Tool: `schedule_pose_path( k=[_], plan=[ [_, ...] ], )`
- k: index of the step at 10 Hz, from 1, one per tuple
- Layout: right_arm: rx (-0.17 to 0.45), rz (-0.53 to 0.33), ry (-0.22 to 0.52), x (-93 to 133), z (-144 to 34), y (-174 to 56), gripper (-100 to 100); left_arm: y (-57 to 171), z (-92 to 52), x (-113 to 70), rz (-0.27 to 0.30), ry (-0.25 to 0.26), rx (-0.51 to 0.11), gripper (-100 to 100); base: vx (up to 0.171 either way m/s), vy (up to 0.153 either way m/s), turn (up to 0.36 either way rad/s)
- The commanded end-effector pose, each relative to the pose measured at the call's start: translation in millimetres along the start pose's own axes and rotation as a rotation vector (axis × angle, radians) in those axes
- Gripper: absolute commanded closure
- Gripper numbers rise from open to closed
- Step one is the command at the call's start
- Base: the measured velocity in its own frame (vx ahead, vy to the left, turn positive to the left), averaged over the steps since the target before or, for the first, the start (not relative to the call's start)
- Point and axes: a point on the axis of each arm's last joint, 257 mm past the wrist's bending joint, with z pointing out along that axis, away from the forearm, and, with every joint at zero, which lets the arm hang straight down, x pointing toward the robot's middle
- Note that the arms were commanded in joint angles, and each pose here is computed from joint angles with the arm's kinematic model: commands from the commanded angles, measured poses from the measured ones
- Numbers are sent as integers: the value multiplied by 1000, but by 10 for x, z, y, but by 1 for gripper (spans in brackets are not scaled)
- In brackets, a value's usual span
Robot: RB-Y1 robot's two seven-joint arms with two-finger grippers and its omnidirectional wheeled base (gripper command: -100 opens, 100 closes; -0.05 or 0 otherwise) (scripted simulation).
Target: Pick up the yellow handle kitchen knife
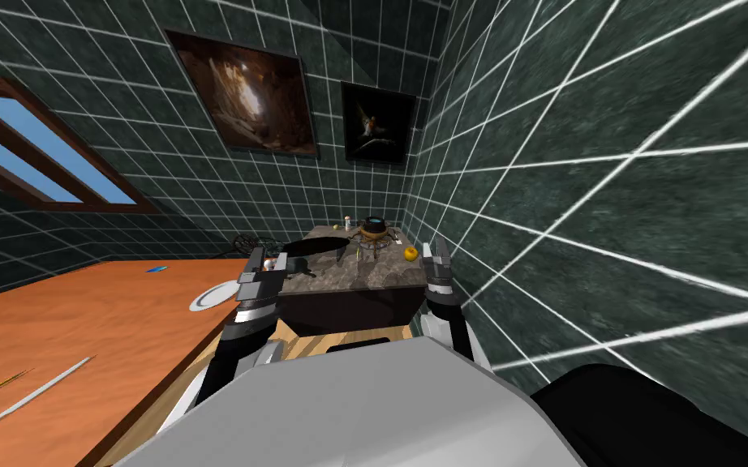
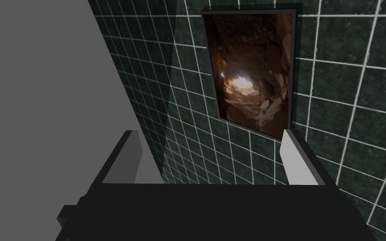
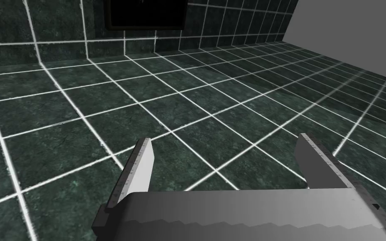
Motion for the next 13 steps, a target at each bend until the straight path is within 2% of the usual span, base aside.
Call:
schedule_pose_path(
  k=[1, 3, 5, 6, 8, 9, 10, 11, 12, 13],
  plan=[
    [0, 0, 0, 0, 0, 0, 0, 73, -75, 7, 72, 47, -27, -100, -36, -20, -322],
    [0, 0, 0, 1, 1, 0, 0, 181, -191, 1, 171, 108, -64, -100, -72, -34, -211],
    [0, 0, 0, 1, 1, 0, 0, 326, -358, -32, 299, 182, -114, -100, -75, -51, -285],
    [0, 0, 0, 1, 1, 0, 0, 327, -360, -21, 302, 194, -113, -100, -48, -27, -148],
    [0, 0, 0, 0, 1, 0, 0, 497, -579, -87, 449, 282, -169, -100, -50, -35, -331],
    [0, 0, 0, 1, 1, 0, 0, 499, -583, -72, 455, 301, -167, -100, -42, -31, -150],
    [0, 0, 0, 0, 0, 0, 0, 588, -713, -119, 533, 351, -197, -100, -39, -44, -260],
    [0, 0, 0, 0, 0, 0, 0, 589, -715, -110, 536, 362, -196, -100, -35, -29, -155],
    [0, 0, 0, 0, 0, 0, 0, 679, -858, -168, 617, 418, -226, -100, -47, -40, -328],
    [0, 0, 0, 1, 1, 0, 0, 680, -860, -159, 620, 429, -224, -100, -38, -27, -163]
  ],
)
